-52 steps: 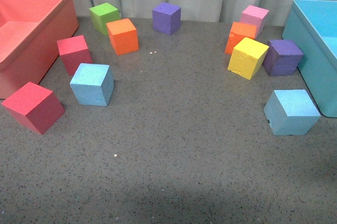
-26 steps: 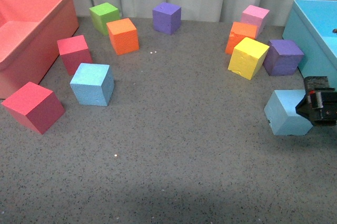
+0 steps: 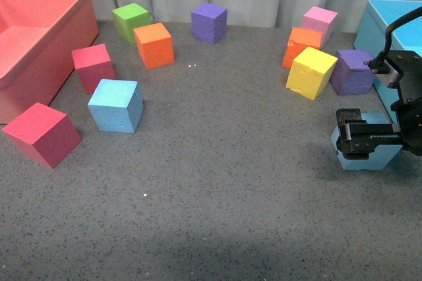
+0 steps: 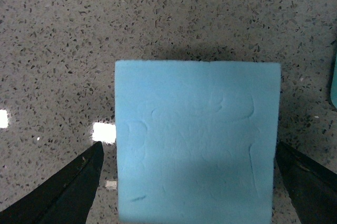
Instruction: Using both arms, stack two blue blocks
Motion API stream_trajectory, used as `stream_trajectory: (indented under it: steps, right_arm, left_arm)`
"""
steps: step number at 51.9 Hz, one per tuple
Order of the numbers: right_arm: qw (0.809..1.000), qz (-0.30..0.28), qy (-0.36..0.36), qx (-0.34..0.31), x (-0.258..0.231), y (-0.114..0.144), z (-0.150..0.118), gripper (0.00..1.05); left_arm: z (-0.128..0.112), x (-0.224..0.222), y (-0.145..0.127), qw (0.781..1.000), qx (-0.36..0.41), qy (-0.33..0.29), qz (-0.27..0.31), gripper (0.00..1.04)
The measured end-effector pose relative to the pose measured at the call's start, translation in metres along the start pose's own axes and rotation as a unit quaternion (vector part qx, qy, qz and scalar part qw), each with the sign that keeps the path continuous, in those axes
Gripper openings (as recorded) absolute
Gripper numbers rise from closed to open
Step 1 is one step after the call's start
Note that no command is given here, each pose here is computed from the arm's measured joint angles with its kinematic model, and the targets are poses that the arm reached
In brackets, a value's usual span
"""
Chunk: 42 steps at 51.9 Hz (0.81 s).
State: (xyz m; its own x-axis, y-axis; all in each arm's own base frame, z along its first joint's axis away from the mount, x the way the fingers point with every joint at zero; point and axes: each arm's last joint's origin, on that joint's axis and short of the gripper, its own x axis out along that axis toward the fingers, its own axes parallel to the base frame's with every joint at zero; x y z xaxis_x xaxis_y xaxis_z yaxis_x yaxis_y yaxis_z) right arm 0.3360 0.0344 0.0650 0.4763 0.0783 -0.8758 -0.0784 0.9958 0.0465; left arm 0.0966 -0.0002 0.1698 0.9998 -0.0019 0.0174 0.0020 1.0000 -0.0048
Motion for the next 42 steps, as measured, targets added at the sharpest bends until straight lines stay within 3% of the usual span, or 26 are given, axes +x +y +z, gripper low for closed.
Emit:
stream_trajectory:
  steps: [6,11,18,21,42]
  right_arm:
    - [1.0,-0.002,0.01,0.001,0.01,0.0,0.002,0.94]
    - [1.0,-0.004,0.017,-0.001,0.015,0.0,0.002,0.81]
    - [1.0,-0.012,0.022,-0.001,0.018,0.001,0.004,0.54]
    - [1.0,-0.012,0.022,0.0,0.018,0.002,0.004,0.49]
    - [1.0,-0.007,0.003,0.01,0.003,0.013,0.009,0.44]
  left_arm:
    - [0.0,0.0,0.0,1.0,0.0,0.0,0.0,0.98]
    - [0.0,0.0,0.0,1.0,0.0,0.0,0.0,0.98]
    - [0.0,0.0,0.0,1.0,0.0,0.0,0.0,0.98]
    - [0.0,0.0,0.0,1.0,0.0,0.0,0.0,0.98]
    - [0.0,0.0,0.0,1.0,0.0,0.0,0.0,0.98]
